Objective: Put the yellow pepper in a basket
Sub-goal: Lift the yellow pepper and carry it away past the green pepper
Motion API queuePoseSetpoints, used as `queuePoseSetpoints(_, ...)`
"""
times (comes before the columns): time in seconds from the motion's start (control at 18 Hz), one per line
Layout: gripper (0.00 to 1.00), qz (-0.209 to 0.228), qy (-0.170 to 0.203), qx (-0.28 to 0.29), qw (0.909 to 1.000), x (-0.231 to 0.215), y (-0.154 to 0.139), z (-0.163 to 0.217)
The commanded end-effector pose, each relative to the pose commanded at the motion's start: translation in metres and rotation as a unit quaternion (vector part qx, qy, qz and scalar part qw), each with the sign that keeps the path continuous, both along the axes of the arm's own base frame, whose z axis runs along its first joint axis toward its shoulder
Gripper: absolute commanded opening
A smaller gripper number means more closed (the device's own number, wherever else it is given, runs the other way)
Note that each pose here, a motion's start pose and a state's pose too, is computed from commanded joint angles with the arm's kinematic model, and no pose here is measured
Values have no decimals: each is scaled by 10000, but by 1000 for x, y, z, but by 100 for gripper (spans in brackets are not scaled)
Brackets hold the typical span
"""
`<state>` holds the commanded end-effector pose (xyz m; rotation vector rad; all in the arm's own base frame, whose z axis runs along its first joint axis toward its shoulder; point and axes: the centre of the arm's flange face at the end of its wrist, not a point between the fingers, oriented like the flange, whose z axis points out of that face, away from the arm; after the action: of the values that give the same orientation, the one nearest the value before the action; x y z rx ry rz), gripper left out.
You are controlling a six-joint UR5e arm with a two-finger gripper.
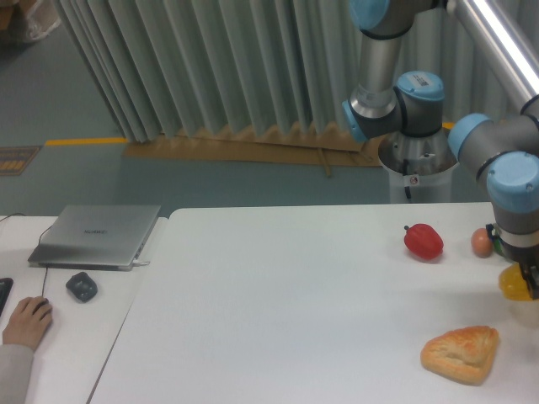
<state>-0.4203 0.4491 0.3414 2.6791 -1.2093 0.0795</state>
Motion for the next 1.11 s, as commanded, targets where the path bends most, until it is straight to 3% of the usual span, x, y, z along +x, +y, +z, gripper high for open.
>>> queuePoseSetpoints(0.28, 57, 184, -521, 486, 9973, 25, -4, 27)
queuePoseSetpoints(0.56, 56, 298, -473, 596, 9967, 1, -20, 35)
queuePoseSetpoints(1.11, 56, -137, -316, 542, 9979, -76, -72, 21)
